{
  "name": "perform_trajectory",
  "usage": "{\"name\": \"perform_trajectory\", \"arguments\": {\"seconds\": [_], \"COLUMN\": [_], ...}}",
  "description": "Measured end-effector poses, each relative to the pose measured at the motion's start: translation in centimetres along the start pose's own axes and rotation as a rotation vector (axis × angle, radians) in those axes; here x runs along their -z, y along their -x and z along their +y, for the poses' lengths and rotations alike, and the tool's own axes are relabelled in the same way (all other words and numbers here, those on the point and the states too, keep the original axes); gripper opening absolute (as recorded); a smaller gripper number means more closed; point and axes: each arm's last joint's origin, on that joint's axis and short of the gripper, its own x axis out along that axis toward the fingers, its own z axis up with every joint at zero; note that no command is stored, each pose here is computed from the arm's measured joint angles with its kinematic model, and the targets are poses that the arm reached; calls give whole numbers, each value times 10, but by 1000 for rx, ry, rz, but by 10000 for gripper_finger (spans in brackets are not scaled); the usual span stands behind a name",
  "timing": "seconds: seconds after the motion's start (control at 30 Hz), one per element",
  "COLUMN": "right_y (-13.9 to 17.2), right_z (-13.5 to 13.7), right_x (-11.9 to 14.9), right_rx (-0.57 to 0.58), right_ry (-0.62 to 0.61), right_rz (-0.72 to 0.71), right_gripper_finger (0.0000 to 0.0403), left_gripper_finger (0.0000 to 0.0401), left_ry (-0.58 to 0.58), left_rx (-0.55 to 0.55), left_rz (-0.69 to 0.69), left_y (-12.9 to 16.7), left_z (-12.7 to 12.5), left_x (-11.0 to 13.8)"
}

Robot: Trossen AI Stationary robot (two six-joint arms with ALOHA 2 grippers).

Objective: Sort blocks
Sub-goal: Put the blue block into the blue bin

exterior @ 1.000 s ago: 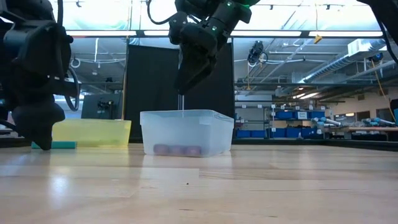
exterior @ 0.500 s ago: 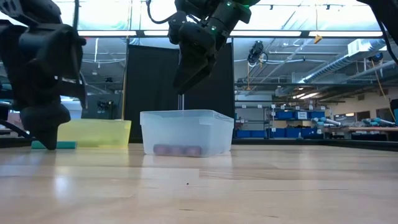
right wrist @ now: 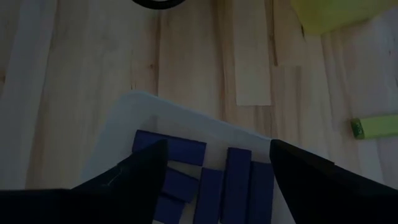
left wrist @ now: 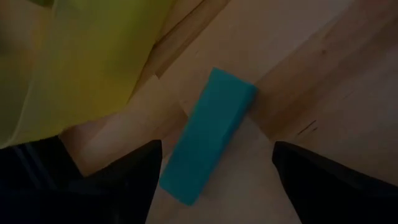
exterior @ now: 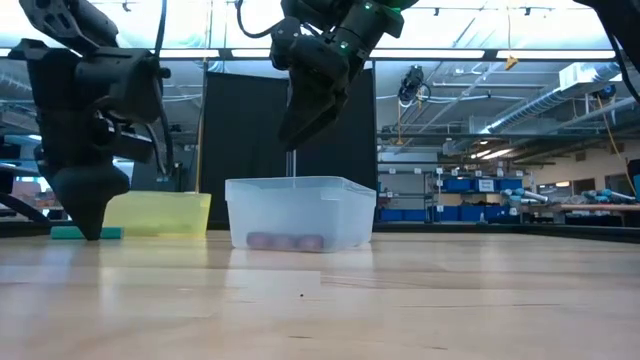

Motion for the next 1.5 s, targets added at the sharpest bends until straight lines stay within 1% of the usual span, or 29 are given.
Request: {"name": "perform_trajectory", "arguments": {"seconds": [0.37,0.8,1.0,1.33,1.5], "right_y": [0,0,0,0,0], "right_z": [0,0,0,0,0], "right_x": [0,0,0,-1,-2], "right_rx": [-1,-2,-2,-1,0], "right_ry": [16,26,31,32,32], "right_rz": [-1,-1,-3,-10,-16], "right_gripper_finger": [293,287,284,281,280], "left_gripper_finger": [321,319,297,263,228], "left_ry": [68,78,89,77,67], "left_rx": [29,78,113,156,174], "left_rz": [65,113,129,155,158], "left_y": [-5,-8,-9,-10,-10], "left_z": [6,13,17,19,18], "left_x": [-9,-17,-20,-23,-24]}}
